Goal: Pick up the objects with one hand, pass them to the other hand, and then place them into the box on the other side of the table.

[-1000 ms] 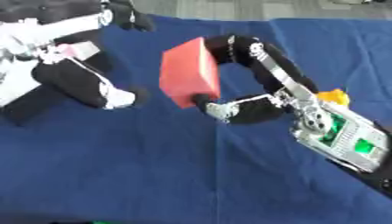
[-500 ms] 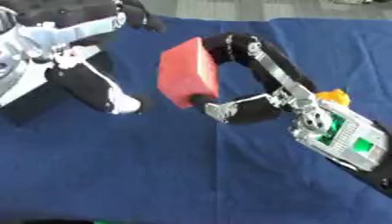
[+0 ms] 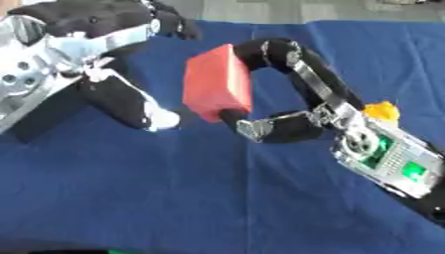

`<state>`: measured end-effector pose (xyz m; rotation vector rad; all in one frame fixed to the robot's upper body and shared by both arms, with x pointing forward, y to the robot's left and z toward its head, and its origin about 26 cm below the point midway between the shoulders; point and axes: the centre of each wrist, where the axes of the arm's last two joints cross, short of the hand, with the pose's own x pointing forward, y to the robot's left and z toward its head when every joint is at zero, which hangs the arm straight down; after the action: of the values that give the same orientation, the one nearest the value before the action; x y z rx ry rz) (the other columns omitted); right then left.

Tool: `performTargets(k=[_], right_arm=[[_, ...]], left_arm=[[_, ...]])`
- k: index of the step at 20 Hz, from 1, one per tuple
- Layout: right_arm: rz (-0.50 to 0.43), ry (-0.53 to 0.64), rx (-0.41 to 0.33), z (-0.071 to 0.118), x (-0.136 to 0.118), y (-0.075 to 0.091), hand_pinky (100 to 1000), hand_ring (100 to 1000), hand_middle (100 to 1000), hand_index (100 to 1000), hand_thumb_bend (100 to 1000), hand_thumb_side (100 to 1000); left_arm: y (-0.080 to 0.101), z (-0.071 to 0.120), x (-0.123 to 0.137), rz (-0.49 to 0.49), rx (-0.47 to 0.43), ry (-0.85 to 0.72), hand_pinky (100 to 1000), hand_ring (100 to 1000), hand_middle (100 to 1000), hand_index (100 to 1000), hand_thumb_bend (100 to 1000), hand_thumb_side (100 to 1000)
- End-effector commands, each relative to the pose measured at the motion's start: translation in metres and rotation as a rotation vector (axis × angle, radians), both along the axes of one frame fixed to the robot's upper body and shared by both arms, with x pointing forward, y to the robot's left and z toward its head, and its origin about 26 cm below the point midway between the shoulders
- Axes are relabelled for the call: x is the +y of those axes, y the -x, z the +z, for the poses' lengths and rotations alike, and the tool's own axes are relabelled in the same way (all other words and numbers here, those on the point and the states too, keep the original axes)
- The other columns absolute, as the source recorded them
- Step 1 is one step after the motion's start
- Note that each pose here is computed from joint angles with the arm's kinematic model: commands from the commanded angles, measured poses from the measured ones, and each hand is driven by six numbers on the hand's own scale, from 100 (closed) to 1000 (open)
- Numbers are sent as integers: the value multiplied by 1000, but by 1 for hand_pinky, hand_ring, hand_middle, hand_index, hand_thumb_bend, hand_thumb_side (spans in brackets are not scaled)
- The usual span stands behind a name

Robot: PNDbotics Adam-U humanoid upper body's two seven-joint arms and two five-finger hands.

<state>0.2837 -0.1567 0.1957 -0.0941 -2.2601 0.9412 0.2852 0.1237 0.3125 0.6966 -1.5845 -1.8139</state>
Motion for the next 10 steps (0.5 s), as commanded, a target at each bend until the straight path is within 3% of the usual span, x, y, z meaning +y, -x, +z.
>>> performTargets(k=[1,10], right_arm=[[8,14,-67,5,-1,1,760,640,380,517,300,100],[10,29,-98,2,2,2,752,632,375,512,321,100]], left_arm=[[3,7,1,27,1,15,1000,875,824,925,428,402],[4,3,-4,34,38,43,1000,876,822,922,388,423]])
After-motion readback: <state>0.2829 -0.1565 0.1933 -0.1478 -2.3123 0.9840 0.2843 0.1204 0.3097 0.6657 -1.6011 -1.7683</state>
